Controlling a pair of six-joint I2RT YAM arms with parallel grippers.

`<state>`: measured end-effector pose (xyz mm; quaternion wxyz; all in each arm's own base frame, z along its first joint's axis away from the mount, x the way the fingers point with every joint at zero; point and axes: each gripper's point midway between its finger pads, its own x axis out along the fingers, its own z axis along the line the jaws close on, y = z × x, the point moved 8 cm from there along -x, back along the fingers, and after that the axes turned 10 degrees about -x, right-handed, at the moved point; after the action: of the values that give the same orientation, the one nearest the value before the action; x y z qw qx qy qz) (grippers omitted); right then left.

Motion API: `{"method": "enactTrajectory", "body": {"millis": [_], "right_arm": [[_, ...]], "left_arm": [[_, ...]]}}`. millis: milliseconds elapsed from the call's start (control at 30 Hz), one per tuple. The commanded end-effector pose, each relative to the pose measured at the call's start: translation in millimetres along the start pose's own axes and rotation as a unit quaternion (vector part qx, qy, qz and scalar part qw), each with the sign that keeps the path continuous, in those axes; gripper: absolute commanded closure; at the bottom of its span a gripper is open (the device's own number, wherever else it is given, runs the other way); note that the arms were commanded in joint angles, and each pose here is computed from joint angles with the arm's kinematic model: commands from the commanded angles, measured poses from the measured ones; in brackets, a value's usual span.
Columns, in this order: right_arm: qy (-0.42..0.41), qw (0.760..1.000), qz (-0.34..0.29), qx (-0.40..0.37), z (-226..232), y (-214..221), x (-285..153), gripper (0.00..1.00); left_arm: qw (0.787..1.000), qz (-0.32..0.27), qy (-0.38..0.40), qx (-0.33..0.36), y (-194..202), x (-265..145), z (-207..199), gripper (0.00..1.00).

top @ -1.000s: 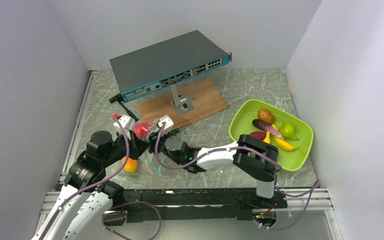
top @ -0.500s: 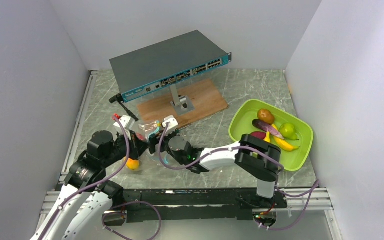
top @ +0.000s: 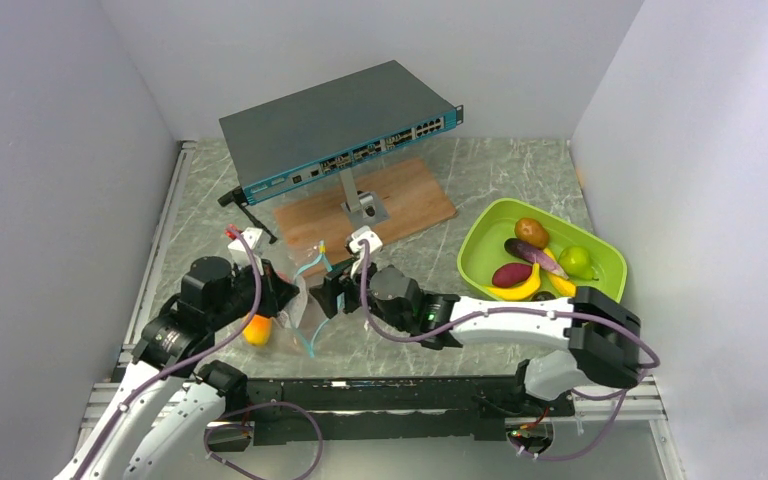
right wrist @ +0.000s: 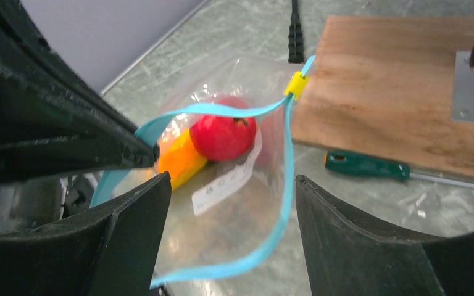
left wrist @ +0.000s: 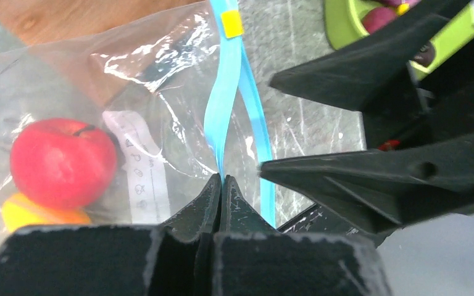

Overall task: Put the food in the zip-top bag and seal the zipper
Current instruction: Adjust the zipper food storage bag at the center of the board.

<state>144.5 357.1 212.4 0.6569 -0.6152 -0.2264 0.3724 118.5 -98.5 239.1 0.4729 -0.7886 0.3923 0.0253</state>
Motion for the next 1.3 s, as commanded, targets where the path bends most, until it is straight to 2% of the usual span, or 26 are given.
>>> {"method": "enactTrajectory", "body": {"millis": [0, 67, 167, 233, 333, 467, 733, 1000, 1100, 1200, 1267], "right_arm": [[0.009, 0.998, 0.055, 0.007, -6.3, -6.1, -28.6, 0.25], [0.019, 0.998, 0.052, 0.002, -10.9, -16.1, -40.6, 0.24], [0.041, 0.999, 0.026, -0.006, -19.6, -40.9, -58.0, 0.20], [0.016, 1.000, 0.015, -0.017, -18.8, -55.8, -64.5, 0.16], [-0.006, 0.999, 0.039, -0.015, -12.4, -70.9, -62.5, 0.16], [-0.023, 0.996, 0.083, 0.004, -4.1, -64.1, -57.1, 0.16], [-0.033, 0.995, 0.091, 0.028, -0.6, -67.6, -64.0, 0.16], [-0.042, 0.993, 0.100, 0.043, 8.6, -86.9, -59.8, 0.16], [-0.043, 0.992, 0.107, 0.046, 12.6, -89.8, -50.2, 0.21], [-0.052, 0.991, 0.117, 0.042, 18.5, -94.2, -42.3, 0.34], [-0.054, 0.990, 0.124, 0.043, 21.4, -96.6, -37.4, 0.37]], "left_arm": [[0.997, -0.004, -0.037, -0.070, -16.5, -11.1, -12.1, 1.00], [0.993, -0.014, -0.029, -0.111, -27.3, -20.9, -25.2, 1.00], [0.986, -0.062, -0.009, -0.156, -52.9, -44.8, -48.1, 1.00], [0.981, -0.080, -0.015, -0.177, -65.2, -57.7, -56.9, 1.00], [0.977, -0.069, -0.030, -0.199, -66.1, -57.0, -57.6, 1.00], [0.968, -0.058, -0.025, -0.244, -49.0, -43.1, -48.8, 1.00], [0.959, -0.078, 0.000, -0.274, -25.9, -41.1, -36.8, 1.00], [0.963, -0.088, 0.027, -0.253, -30.3, -48.9, -43.1, 1.00], [0.967, -0.070, 0.026, -0.244, -32.1, -45.6, -45.6, 1.00], [0.971, -0.047, 0.014, -0.234, -32.8, -41.6, -45.8, 1.00], [0.973, -0.035, -0.002, -0.228, -33.3, -39.1, -44.3, 1.00]]}}
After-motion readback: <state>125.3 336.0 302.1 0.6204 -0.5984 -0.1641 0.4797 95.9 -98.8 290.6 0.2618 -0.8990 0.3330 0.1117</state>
